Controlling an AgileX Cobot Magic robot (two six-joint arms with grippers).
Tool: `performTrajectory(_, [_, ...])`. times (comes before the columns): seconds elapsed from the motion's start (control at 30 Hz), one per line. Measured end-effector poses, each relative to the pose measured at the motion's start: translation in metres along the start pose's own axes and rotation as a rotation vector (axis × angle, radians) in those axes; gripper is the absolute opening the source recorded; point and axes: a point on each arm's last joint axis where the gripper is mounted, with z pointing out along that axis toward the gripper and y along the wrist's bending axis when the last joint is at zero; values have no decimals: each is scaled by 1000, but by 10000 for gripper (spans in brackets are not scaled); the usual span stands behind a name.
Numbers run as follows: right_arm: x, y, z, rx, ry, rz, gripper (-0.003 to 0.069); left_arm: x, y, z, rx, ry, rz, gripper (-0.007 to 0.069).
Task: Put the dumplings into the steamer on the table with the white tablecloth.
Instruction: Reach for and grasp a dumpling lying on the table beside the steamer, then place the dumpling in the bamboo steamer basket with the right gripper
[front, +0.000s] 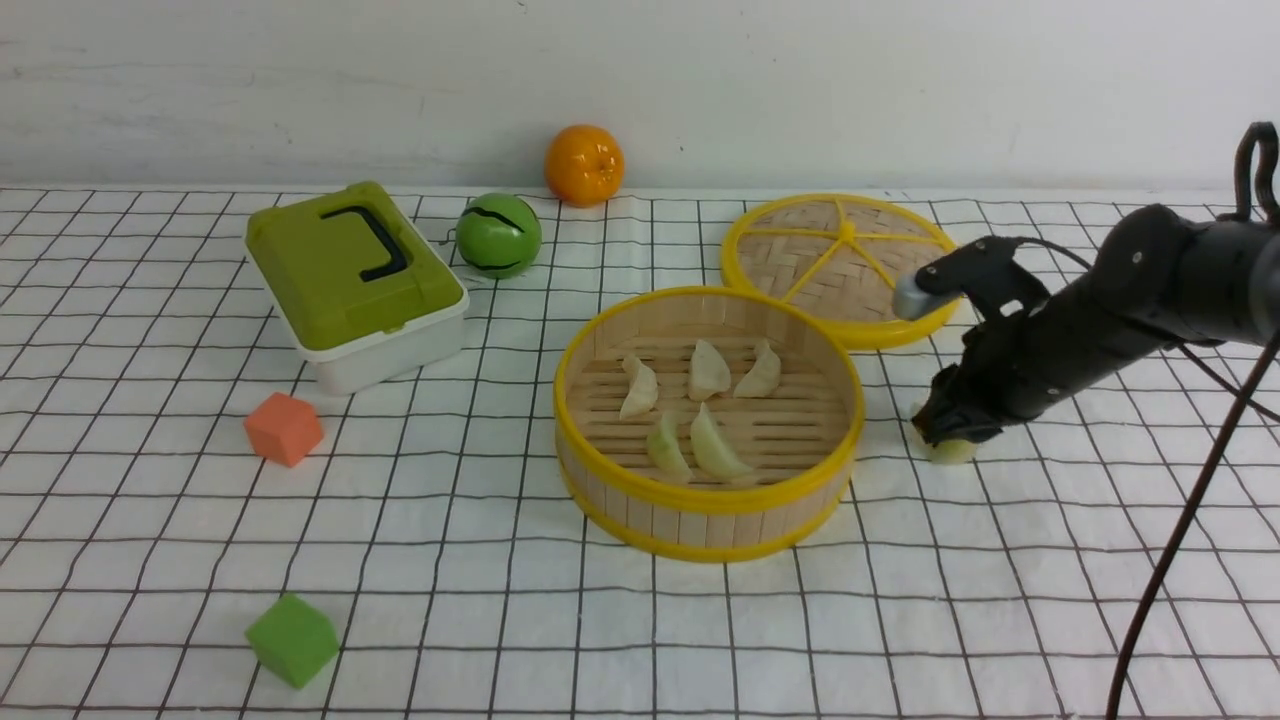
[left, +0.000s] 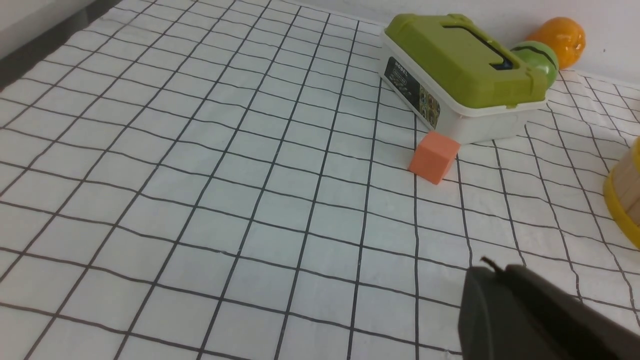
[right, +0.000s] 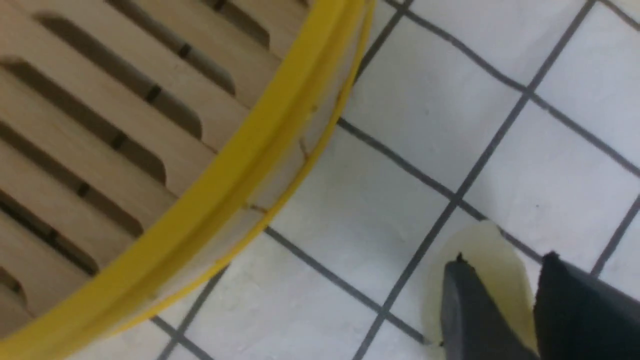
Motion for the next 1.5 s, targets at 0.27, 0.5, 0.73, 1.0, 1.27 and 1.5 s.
performTrajectory(0.27, [-5,1,-10,-3,-12,122,-21,0,0,0,1,1,-1,19])
performTrajectory(0.5, [-12,3,-28,3,-36,144,45,0,0,0,1,1,-1,23])
performTrajectory(0.73, [-1,2,-8,-12,29,147,339,0,0,0,1,1,-1,30])
performTrajectory(1.0, [8,3,5,-44,85,195,237,0,0,0,1,1,-1,30])
performTrajectory(1.27, [-4,8,-25,-50,51,239,240,0,0,0,1,1,-1,37])
performTrajectory(1.5, [-36,37,-87,-107,-123,279,240,0,0,0,1,1,-2,39])
